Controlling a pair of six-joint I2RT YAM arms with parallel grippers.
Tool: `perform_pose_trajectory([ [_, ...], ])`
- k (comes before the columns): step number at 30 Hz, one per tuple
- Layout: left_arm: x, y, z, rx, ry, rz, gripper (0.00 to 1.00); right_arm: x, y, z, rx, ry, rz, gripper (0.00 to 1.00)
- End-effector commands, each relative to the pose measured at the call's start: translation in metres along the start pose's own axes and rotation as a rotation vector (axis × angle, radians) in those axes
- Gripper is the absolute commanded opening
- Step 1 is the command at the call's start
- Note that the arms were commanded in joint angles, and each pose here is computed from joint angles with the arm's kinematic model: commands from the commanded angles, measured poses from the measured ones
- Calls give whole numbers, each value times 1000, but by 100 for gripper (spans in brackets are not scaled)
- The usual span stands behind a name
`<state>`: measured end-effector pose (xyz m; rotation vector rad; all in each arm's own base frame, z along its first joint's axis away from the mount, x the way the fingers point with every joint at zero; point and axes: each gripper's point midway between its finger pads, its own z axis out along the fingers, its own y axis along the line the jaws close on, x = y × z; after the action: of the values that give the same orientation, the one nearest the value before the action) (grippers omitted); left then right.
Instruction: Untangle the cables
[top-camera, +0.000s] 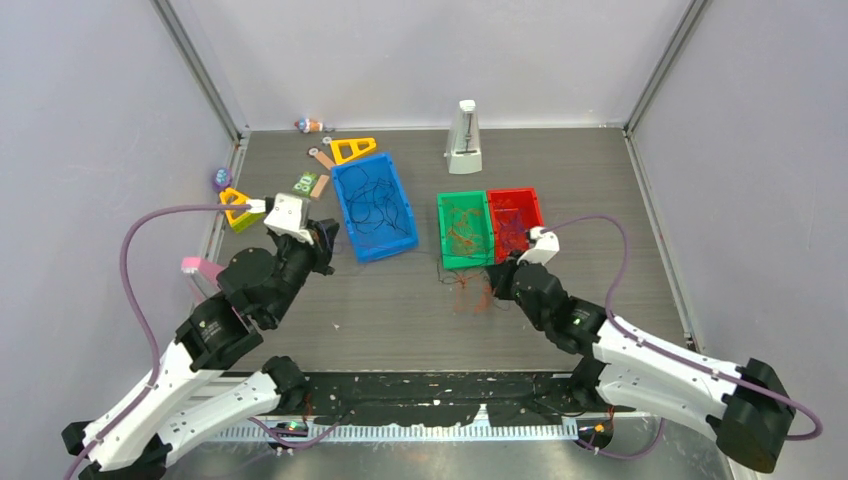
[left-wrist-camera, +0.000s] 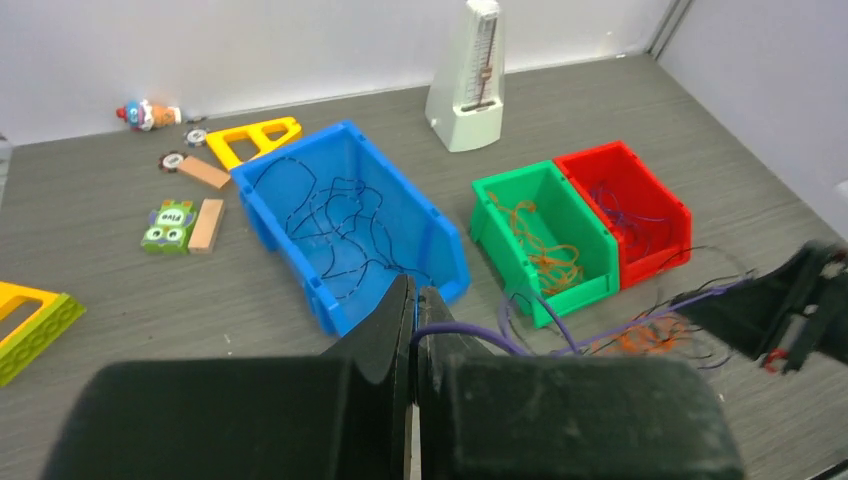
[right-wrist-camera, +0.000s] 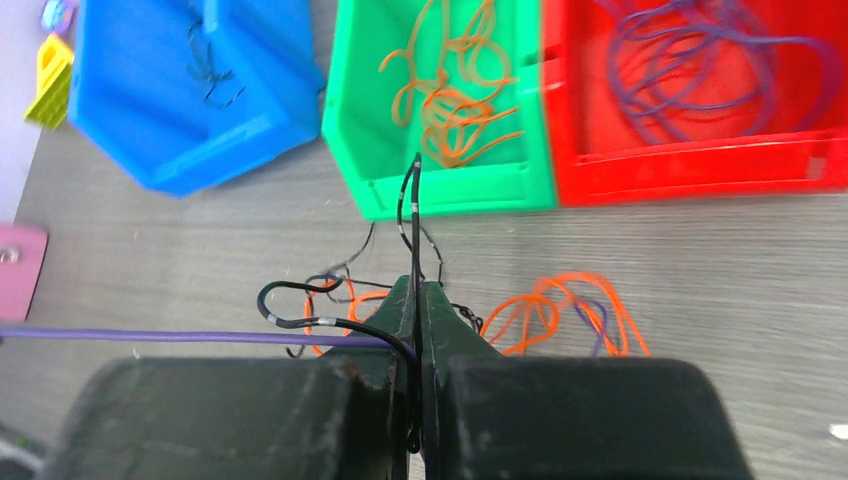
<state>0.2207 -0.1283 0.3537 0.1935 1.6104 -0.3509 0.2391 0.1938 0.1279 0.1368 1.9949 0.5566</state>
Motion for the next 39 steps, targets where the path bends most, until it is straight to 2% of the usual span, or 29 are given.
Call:
perform_pose_trajectory([
  [1, -26, 50, -17, -245, -90, -32, 0, -22, -103, -35, 500, -104, -44, 5],
  [6, -9, 86, -27, -460, -22, 16, 0, -44, -124, -59, 634, -189, -22, 5],
  [11, -4, 121, -44, -680, -40, -8, 0, -52, -139, -73, 740, -245, 12, 7],
  [15, 2, 127, -48, -709, -74, -67, 0, -55, -145, -80, 797, -255, 9, 20],
  [16, 3, 126, -47, -695, -77, -76, 0, -55, -144, -80, 789, -248, 10, 30],
  [18, 8, 114, -38, -611, -70, -82, 0, -54, -130, -69, 713, -193, -36, 42],
  [19, 12, 104, -32, -547, -63, -88, 0, -56, -121, -61, 657, -163, -121, 46],
  [22, 20, 67, -16, -312, -54, -101, 0, -45, -84, -45, 412, -65, -174, 68],
  [25, 24, 46, -8, -189, -52, -101, 0, -43, -38, -41, 129, -28, -233, 81],
  [26, 25, 43, -7, -173, -46, -103, 0, -44, -31, -42, 92, -28, -235, 86],
  [29, 27, 35, -4, -136, -32, -99, 0, -51, -3, -46, -55, -33, -277, 90],
  [33, 29, 28, -1, -103, -23, -92, 0, -49, 25, -45, -204, 5, -394, 90],
  [36, 31, 27, 1, -103, -14, -86, 2, -41, 34, -38, -231, 71, -438, 89],
  [39, 42, 22, 7, -85, 31, -69, 5, -24, 27, -26, -164, 182, -442, 86],
])
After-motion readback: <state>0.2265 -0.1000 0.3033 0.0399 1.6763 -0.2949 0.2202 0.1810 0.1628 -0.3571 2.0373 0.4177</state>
